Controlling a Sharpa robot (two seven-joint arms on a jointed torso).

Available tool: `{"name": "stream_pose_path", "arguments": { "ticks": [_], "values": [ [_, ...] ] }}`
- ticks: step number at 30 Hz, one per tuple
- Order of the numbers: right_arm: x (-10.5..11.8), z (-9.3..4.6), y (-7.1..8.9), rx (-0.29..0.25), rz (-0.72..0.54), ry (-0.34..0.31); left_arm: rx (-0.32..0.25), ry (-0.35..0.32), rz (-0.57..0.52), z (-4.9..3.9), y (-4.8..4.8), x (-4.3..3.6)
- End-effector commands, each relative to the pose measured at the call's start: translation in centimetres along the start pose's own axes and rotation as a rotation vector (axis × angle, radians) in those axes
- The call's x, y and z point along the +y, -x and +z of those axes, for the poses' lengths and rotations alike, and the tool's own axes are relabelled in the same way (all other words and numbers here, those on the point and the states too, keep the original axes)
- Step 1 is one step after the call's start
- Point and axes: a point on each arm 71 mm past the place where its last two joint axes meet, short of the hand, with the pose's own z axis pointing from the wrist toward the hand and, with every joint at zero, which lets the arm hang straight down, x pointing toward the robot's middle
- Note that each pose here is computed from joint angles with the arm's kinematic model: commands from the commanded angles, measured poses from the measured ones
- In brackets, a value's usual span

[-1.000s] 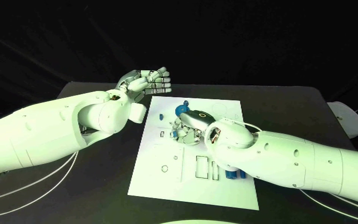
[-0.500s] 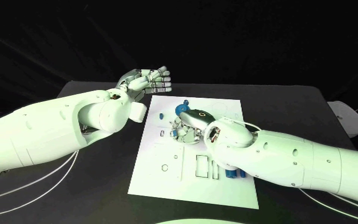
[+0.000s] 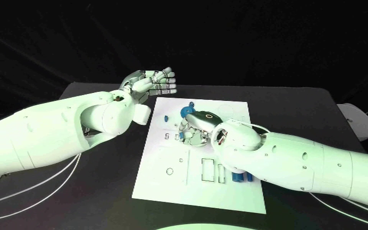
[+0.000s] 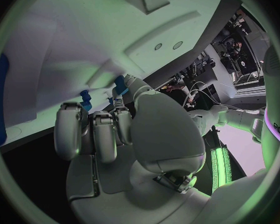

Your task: Assemble the parts on the task board

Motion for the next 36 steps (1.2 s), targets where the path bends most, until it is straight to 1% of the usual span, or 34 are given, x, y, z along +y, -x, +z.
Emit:
{"name": "stream_pose_path", "arguments": {
  "ticks": [1,20,36],
  "values": [
    [-0.57,-0.18,-0.72,0.047,-0.037,-0.035,0.021,-0.001,-0.008,0.02,-0.24,-0.06],
    [-0.4,-0.13,-0.7,0.04,-0.04,-0.037,0.022,0.0,-0.008,0.04,-0.23,-0.05],
    [-0.29,-0.04,-0.43,0.0,-0.035,-0.029,0.023,0.002,-0.009,0.06,-0.17,-0.03]
  ]
}}
